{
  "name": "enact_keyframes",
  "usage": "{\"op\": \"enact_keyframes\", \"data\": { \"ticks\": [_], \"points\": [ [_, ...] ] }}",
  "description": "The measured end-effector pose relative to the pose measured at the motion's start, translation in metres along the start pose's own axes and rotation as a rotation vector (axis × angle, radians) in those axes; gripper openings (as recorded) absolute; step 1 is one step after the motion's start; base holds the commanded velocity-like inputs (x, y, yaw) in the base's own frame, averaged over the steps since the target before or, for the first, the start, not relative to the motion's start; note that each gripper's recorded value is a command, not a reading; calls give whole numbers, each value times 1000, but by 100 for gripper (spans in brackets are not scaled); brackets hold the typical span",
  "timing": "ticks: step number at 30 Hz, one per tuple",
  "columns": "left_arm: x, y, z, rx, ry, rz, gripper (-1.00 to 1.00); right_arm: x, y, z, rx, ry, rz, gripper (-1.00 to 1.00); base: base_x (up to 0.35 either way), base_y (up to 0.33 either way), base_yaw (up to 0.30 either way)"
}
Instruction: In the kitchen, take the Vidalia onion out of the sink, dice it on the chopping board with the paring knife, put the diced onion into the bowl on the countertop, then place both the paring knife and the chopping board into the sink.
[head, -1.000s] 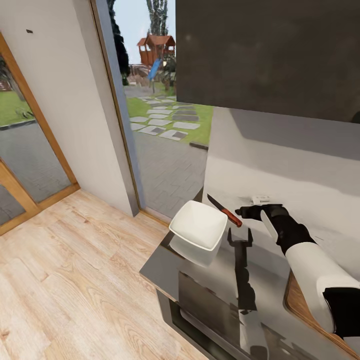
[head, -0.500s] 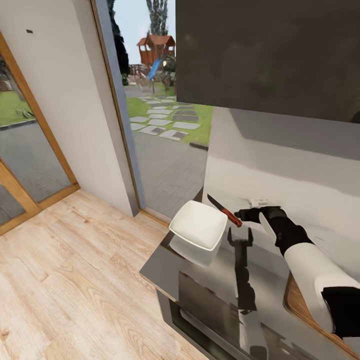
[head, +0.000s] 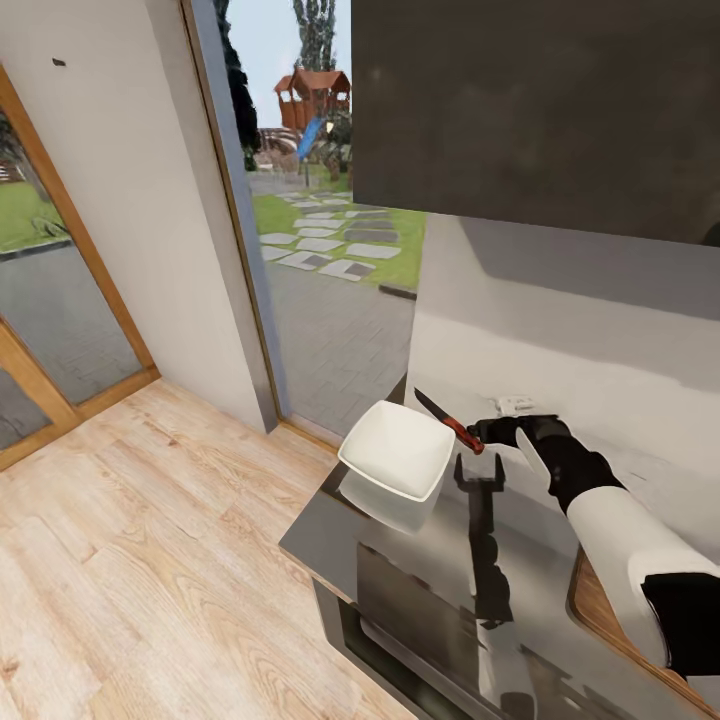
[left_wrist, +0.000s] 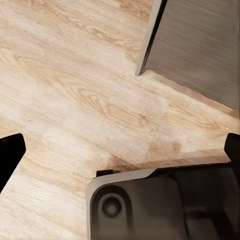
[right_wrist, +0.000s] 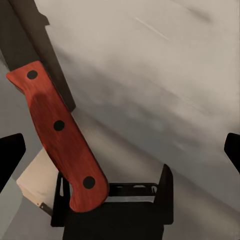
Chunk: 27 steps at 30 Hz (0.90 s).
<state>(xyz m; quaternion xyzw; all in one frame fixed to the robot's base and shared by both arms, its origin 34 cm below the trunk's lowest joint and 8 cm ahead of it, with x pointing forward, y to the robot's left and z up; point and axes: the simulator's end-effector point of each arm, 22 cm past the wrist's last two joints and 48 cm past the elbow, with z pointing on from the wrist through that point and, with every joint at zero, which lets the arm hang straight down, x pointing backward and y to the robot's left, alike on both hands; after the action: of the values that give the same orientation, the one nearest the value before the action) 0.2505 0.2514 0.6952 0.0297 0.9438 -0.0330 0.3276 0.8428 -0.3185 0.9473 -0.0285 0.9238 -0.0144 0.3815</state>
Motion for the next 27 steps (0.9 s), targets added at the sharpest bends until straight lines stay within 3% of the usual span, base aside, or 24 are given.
{"op": "enact_keyframes", "data": {
  "ticks": [27],
  "points": [
    [9,-9,-2,8,24,-11,100,11,1,10,-1,20,-1,100,0,0,74]
  ]
}}
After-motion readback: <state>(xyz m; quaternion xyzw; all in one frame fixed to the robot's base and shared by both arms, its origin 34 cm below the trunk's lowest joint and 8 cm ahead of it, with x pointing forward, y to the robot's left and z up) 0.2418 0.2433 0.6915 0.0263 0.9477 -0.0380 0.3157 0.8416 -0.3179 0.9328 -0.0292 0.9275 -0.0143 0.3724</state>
